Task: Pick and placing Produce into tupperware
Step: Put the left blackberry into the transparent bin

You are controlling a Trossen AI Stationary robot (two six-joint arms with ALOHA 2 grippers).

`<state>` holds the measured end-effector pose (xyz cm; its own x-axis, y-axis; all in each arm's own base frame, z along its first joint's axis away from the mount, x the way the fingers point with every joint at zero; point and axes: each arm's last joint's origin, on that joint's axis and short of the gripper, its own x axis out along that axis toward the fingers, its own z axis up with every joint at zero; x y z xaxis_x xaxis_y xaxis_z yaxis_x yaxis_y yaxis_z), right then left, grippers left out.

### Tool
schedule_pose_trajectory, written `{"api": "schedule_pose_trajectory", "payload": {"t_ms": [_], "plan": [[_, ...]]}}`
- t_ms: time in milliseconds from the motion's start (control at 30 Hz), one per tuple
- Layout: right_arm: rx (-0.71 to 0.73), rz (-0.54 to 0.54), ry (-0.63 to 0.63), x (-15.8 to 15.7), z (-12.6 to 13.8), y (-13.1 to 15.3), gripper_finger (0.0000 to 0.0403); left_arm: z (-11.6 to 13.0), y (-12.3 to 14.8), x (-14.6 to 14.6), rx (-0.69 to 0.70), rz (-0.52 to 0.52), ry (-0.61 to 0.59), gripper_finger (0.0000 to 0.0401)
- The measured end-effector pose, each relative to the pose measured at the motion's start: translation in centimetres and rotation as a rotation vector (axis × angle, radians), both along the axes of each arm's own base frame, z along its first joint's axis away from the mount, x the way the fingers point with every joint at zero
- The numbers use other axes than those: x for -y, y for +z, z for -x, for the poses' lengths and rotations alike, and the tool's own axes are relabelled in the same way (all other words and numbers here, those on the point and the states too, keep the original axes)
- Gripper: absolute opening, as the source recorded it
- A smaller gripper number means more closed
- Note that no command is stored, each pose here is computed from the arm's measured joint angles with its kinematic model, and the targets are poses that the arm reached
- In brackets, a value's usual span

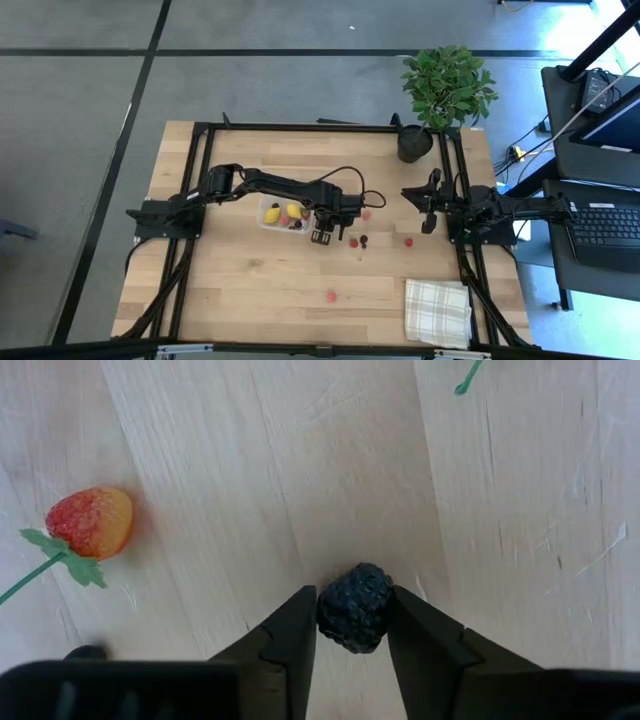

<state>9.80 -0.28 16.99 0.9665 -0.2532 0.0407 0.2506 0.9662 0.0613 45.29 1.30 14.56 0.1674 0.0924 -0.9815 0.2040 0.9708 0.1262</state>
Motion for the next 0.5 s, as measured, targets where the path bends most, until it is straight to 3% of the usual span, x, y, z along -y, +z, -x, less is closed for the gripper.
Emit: {"api": "schedule_pose_trajectory", "payload": {"t_ms": [500], "plan": [[0.0, 0.0, 0.0, 0.0, 0.0, -0.01, 0.0051, 0.02, 0.07, -0.01, 0.001, -0.003, 0.002, 0.0107]]}}
